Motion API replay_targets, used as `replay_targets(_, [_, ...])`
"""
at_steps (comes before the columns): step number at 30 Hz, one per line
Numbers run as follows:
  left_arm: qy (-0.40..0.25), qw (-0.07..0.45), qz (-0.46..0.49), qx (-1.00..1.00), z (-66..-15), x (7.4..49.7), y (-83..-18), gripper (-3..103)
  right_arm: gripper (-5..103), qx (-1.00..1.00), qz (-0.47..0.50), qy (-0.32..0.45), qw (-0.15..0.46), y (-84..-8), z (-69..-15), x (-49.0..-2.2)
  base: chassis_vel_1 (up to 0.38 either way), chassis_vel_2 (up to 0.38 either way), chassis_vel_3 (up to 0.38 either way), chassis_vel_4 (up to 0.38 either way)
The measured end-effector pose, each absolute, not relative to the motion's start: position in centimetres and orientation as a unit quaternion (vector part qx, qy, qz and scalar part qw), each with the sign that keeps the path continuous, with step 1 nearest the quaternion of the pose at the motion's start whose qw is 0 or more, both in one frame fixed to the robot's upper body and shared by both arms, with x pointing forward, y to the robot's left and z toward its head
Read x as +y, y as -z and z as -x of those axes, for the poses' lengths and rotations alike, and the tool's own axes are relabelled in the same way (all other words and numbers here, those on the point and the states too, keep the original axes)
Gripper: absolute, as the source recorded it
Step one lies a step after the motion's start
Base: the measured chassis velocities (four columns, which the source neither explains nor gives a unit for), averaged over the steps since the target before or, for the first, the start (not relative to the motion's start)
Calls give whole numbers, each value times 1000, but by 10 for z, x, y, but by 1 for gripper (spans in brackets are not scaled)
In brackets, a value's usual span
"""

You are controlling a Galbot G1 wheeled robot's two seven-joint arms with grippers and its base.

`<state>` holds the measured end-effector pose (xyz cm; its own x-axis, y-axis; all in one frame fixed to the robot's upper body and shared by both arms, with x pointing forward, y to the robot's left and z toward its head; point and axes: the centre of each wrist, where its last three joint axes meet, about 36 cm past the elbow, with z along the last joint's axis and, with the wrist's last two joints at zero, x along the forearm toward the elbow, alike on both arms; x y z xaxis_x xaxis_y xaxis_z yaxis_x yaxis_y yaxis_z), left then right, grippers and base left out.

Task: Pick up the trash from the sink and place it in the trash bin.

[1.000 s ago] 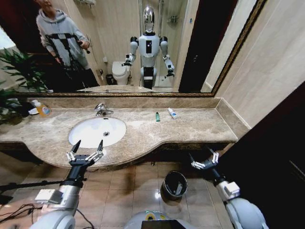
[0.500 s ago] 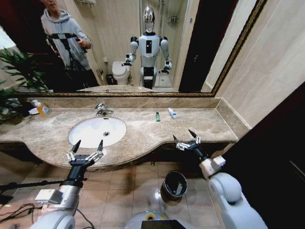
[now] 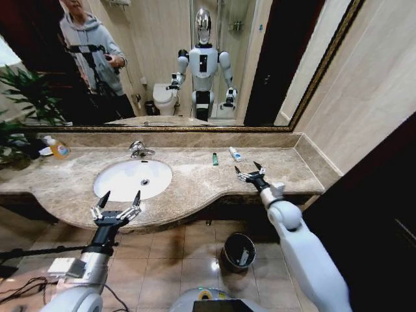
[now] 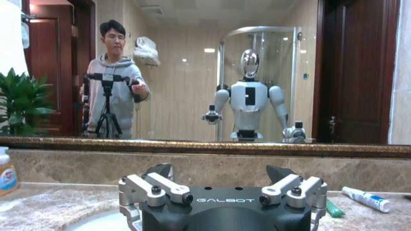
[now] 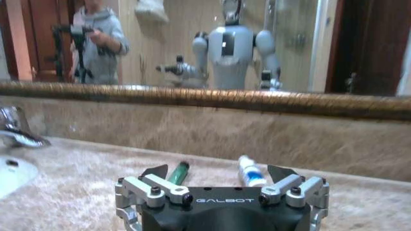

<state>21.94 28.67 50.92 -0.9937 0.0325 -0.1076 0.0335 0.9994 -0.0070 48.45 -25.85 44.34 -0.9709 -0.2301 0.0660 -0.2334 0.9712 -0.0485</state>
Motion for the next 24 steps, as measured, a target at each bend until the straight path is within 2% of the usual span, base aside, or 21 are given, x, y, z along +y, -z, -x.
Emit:
replay_targets(7, [4, 54, -16, 998, -219, 287, -509, 100, 100, -992, -106, -45, 56, -446, -540, -245, 0, 0, 0, 0])
replay_targets(24, [4, 54, -16, 998, -219, 287, -509, 100, 100, -992, -89, -52, 75, -427, -609, -230, 0, 0, 0, 0])
